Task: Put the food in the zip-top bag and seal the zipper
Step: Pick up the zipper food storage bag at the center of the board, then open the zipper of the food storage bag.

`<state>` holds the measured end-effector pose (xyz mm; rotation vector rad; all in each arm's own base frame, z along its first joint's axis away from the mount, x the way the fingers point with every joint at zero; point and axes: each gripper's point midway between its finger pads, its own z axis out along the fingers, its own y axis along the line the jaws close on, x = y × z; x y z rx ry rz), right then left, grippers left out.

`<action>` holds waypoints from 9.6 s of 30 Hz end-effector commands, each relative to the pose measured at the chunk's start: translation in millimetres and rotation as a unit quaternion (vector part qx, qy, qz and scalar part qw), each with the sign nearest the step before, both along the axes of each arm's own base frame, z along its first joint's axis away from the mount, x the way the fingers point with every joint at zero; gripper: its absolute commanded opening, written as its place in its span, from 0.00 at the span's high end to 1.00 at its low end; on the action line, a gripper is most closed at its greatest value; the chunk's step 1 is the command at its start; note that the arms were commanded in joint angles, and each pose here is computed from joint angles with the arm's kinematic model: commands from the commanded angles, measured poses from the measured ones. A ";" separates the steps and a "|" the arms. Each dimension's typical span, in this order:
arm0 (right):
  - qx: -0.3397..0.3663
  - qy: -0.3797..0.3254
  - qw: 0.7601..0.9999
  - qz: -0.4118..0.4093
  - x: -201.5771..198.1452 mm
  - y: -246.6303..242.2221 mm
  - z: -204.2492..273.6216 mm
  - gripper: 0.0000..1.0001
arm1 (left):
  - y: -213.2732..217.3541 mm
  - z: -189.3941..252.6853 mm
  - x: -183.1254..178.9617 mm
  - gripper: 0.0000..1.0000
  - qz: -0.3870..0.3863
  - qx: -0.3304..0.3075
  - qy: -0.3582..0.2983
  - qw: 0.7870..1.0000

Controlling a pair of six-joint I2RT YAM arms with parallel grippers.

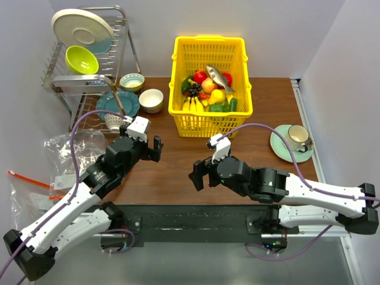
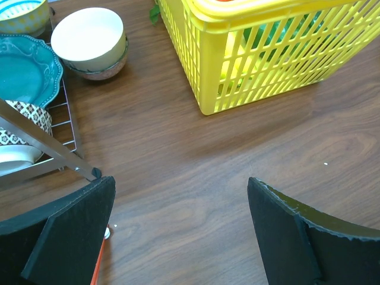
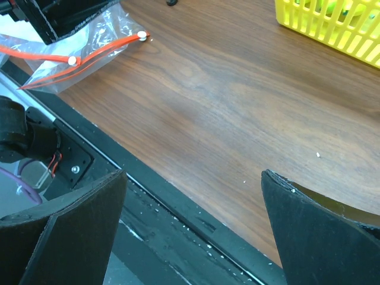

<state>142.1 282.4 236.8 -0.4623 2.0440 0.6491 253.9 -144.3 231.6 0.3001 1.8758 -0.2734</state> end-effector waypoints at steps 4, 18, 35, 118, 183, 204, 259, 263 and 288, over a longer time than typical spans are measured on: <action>0.012 -0.020 0.999 -0.022 7.2 -8.1 10.0 0.01 | 5.3 9.9 5.9 0.03 0.018 0.004 -0.016 1.000; 0.028 -0.013 0.999 -0.022 -1.8 -31.8 12.5 0.01 | 100.9 1.6 -5.0 0.05 0.329 0.030 0.053 0.942; 0.086 -0.021 0.996 0.023 -21.2 -52.7 43.3 0.02 | 171.3 -89.9 -1.7 0.25 0.520 0.116 0.164 0.830; 0.123 -0.140 0.973 0.134 -5.5 66.3 38.0 0.22 | -0.9 104.1 -15.7 1.00 0.115 -0.533 0.220 0.809; 0.042 -0.214 0.971 0.095 39.0 117.2 3.8 0.80 | -9.4 119.7 -50.6 1.00 0.071 -0.571 0.247 0.780; -0.002 0.090 0.994 -0.057 3.4 40.8 -10.6 1.00 | -74.9 43.2 -16.2 0.00 -0.098 -0.285 0.234 0.924; 0.166 0.232 0.956 -0.073 40.6 120.1 63.4 1.00 | -26.8 83.5 -76.6 0.30 -0.193 -0.112 0.072 0.972; 0.168 0.233 0.955 -0.075 41.8 120.8 62.9 1.00 | -28.4 78.7 -75.1 0.31 -0.195 -0.110 0.076 0.972; 0.147 0.242 0.955 -0.092 50.9 109.0 24.9 1.00 | -12.0 65.0 -49.5 1.00 -0.145 -0.036 0.083 0.985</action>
